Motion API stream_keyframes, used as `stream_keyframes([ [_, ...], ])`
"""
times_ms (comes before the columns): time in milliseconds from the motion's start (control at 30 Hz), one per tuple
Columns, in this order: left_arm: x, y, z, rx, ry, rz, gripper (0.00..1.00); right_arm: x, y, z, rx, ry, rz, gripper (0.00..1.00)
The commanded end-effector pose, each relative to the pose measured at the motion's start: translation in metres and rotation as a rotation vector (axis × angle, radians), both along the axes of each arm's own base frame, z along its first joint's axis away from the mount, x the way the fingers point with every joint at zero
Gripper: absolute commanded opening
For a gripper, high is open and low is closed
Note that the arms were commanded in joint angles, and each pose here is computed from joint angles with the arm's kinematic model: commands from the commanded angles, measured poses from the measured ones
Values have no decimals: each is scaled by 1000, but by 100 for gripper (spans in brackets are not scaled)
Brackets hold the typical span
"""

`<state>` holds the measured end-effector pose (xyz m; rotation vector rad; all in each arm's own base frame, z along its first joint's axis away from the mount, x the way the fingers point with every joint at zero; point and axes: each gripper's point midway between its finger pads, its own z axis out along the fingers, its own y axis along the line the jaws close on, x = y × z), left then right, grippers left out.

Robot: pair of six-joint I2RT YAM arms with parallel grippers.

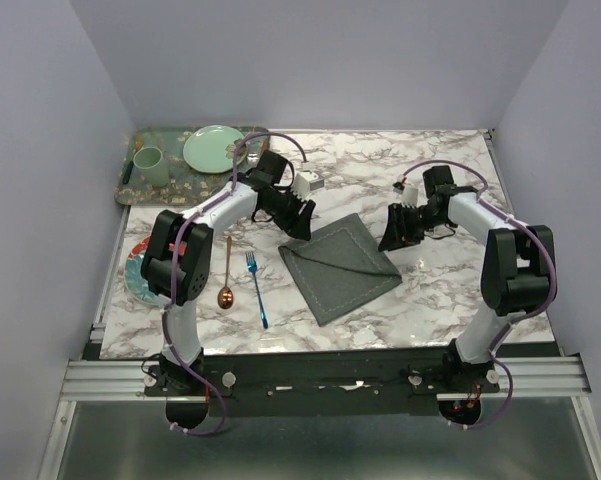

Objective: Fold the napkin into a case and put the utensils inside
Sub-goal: Smooth out the upper triangle-folded napkin at the center of the board.

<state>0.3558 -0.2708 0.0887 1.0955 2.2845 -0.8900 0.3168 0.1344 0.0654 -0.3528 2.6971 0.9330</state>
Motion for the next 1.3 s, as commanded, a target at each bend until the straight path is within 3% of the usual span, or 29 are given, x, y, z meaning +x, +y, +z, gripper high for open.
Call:
stream_keyframes([
  [0, -4, 0, -3, 0, 57, 43, 58, -11, -4, 2, -17, 8, 32, 48],
  [267, -6, 3, -14, 19, 82, 64, 52, -27, -3, -4, -22, 50, 68, 46],
  [500, -11, 7, -24, 39, 122, 71, 40, -40, -7, -14, -51, 79, 107, 45],
  [900, -4, 8, -40, 54, 157, 101, 15, -34, -15, -30, -103, 93, 108, 25],
  [1133, 3, 8, -49, 55, 171, 128, 8, -26, -16, -32, -117, 69, 86, 1],
  [1267, 5, 11, -52, 53, 180, 143, 8, -22, -16, -31, -121, 55, 77, 1],
])
